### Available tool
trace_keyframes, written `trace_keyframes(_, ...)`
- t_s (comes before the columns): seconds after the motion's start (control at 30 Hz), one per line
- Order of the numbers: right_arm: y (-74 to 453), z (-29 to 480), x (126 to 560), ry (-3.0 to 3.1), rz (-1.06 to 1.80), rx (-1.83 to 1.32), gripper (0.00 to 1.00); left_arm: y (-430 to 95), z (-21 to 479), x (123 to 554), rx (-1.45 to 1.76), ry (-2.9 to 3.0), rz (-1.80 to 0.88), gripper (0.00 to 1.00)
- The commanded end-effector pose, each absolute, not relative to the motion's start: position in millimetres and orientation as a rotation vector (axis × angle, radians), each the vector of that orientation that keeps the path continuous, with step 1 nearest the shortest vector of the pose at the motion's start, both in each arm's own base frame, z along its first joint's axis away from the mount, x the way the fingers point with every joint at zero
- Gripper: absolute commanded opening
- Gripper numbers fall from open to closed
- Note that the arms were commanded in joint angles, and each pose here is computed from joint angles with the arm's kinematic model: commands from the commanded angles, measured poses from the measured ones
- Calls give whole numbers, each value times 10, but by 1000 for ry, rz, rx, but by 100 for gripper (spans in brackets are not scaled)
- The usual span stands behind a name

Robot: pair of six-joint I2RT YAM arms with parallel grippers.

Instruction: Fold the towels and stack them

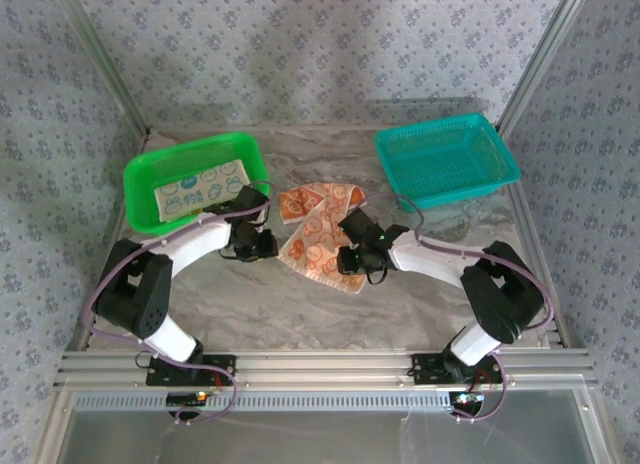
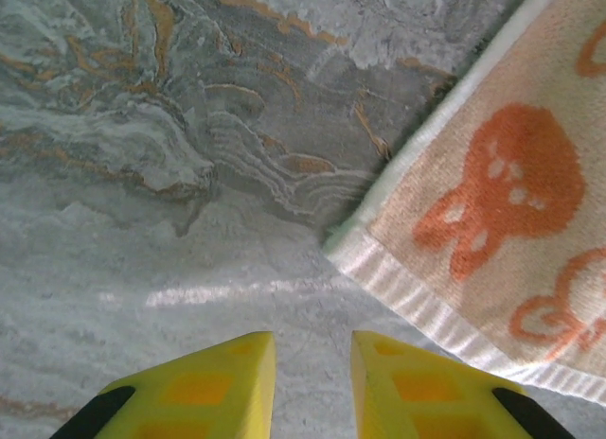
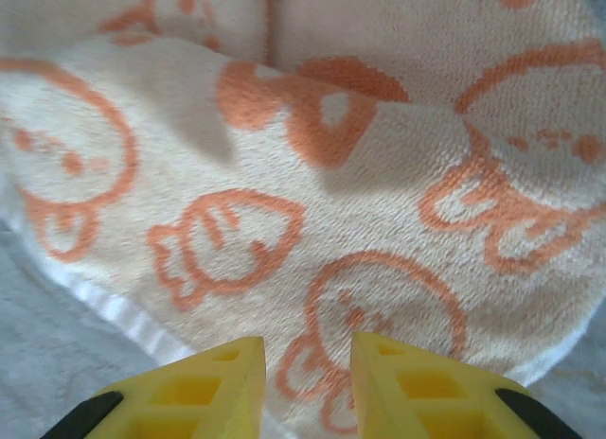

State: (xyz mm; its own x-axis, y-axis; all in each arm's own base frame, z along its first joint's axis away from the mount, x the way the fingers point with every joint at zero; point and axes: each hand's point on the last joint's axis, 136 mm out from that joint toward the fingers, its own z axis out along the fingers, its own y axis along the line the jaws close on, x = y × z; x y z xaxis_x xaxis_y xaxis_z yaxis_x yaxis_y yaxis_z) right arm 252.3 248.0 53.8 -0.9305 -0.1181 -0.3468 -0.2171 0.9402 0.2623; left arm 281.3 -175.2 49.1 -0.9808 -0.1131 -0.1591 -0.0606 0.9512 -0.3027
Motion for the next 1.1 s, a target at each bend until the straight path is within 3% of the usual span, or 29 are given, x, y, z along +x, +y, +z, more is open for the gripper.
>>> trace_keyframes(0.0,2396,589,2441,2756,361,-174,32,-1915,573,2949,-64,2874,-512,28)
trace_keyframes(0.87,2369,562,2199,2743,340,-99,35,-2079,216,2999,67,2908,-305,38)
trace_keyframes(0.9,2362,571,2193,2741,338,-85,37,-2081,188,2992,72,2914,-293,38)
trace_keyframes(1.07,2197,558,2133,2753,288,102,40,-2047,97,2910,67,2942,-255,12)
